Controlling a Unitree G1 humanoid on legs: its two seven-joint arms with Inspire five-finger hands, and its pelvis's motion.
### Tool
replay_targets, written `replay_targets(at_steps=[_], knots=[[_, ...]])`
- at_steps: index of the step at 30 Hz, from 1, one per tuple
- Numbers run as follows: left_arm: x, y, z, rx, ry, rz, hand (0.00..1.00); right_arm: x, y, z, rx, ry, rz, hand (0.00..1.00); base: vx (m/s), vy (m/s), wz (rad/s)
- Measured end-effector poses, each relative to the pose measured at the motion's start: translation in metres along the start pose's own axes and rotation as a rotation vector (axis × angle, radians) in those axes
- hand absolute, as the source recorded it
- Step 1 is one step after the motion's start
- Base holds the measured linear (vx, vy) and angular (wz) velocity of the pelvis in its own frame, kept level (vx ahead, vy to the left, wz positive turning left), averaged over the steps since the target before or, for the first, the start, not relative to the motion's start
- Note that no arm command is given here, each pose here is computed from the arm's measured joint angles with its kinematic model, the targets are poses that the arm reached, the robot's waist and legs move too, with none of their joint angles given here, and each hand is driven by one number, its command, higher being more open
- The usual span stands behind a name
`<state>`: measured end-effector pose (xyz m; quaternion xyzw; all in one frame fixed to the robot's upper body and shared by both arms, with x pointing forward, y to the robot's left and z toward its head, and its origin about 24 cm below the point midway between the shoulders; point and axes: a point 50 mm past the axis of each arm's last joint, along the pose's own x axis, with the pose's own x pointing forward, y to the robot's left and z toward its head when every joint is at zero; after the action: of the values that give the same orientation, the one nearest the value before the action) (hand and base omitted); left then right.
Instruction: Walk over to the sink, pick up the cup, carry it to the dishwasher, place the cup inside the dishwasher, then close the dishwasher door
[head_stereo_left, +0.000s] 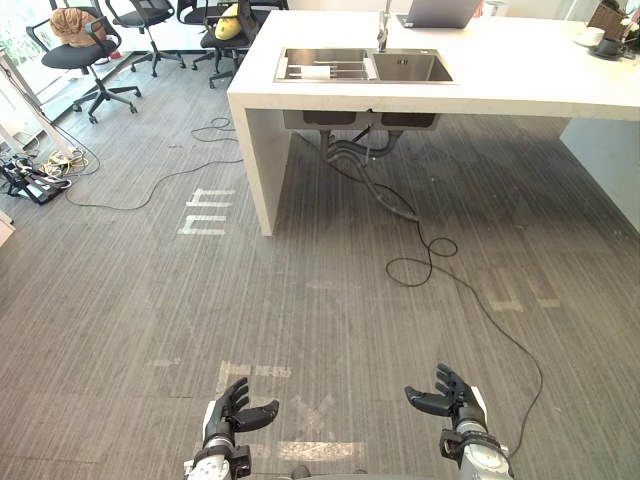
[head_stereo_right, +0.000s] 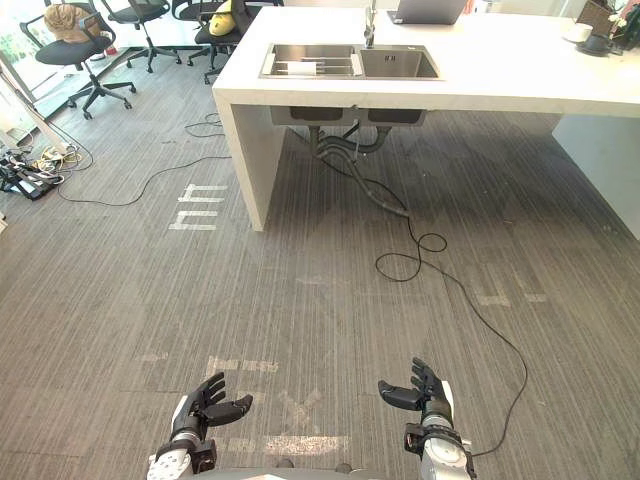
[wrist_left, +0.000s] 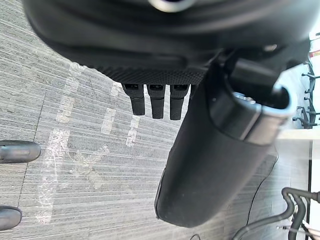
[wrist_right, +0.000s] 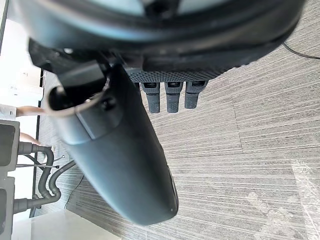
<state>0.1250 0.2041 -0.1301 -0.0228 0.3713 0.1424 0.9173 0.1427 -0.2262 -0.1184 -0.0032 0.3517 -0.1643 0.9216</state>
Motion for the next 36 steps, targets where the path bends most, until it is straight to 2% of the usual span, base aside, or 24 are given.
replay_targets(at_steps=[27,36], knots=[[-0.001,-0.002,0.000,0.003,-0.002,-0.012,0.90,0.000,0.000,-0.005,-0.002,0.024,0.000,0.90,0.00,0.000,0.00],[0.000,-0.008,0.029,-0.019,-0.131,-0.038,0.90,0.006,0.004,0.009,0.033,-0.015,-0.002,0.90,0.02,-0.003,-0.06]])
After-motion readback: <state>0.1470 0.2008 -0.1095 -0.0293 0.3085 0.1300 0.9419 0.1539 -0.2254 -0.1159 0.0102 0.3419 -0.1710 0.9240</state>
